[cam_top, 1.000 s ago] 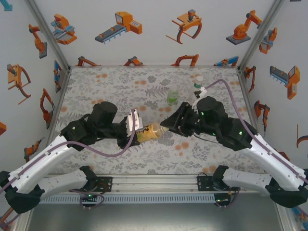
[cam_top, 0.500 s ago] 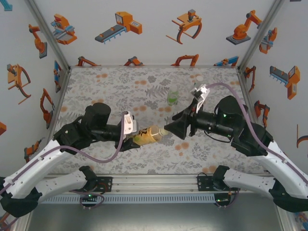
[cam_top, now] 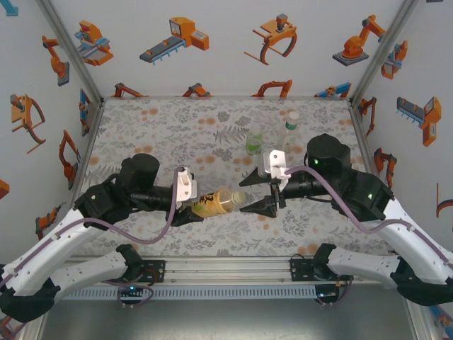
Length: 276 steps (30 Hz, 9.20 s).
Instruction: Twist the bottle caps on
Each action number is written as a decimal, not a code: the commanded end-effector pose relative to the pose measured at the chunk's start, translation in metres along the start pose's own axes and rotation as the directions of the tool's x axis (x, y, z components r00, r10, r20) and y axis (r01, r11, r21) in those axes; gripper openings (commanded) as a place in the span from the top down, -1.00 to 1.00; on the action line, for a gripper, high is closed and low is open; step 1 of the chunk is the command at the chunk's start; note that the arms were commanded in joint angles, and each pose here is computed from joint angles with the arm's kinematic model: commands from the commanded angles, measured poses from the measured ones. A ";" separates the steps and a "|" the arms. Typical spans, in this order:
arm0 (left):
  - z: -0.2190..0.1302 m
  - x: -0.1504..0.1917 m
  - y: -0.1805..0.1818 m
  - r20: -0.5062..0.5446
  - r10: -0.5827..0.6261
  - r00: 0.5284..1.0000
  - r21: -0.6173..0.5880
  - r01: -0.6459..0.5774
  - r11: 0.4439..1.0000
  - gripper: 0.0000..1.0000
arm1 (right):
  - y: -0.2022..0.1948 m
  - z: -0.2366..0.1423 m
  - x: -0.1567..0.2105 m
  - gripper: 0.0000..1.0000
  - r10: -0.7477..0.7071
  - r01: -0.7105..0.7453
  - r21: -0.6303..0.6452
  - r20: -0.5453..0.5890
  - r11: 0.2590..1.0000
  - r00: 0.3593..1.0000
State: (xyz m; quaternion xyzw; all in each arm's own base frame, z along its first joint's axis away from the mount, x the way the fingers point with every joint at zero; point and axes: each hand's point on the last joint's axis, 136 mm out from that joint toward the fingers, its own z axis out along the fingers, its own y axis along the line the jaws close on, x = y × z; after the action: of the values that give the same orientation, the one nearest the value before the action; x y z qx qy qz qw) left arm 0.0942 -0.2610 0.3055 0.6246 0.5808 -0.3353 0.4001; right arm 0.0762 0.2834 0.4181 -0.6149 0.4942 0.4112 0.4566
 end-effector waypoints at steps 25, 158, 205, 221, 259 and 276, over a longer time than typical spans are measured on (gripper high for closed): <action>-0.007 -0.005 -0.009 0.021 0.028 0.999 0.022 -0.029 0.999 1.00 | 0.002 0.007 0.001 0.16 -0.029 0.030 -0.027 0.021 0.999 0.999; 0.003 -0.002 0.010 0.004 0.045 0.999 -0.052 -0.045 0.998 1.00 | -0.061 0.006 0.116 0.99 0.852 -0.918 0.157 0.455 -0.365 -0.260; -0.002 -0.016 -0.007 0.064 0.033 0.997 0.043 -0.036 0.998 1.00 | 0.003 -0.006 0.010 0.01 0.017 -0.019 0.051 0.038 0.999 0.999; -0.004 -0.016 -0.008 0.068 0.036 0.997 0.037 -0.039 0.999 1.00 | -0.006 -0.003 0.020 0.58 0.085 -0.087 0.106 0.025 0.991 0.996; 0.012 -0.012 0.019 0.036 0.055 0.998 -0.057 -0.053 0.997 1.00 | -0.079 -0.042 0.069 -0.07 0.832 -0.941 0.334 0.507 0.053 0.227; 0.004 -0.017 -0.004 0.065 0.036 0.997 0.048 -0.039 0.998 1.00 | -0.010 -0.041 0.005 -0.07 0.177 -0.191 0.249 0.079 0.949 0.981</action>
State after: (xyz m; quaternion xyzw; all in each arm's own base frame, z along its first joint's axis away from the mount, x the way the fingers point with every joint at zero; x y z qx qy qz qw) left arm 0.1028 -0.2739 0.3025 0.6253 0.5723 -0.3390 0.4082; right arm 0.1184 0.2388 0.4209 -0.3418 0.6779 0.4372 0.4821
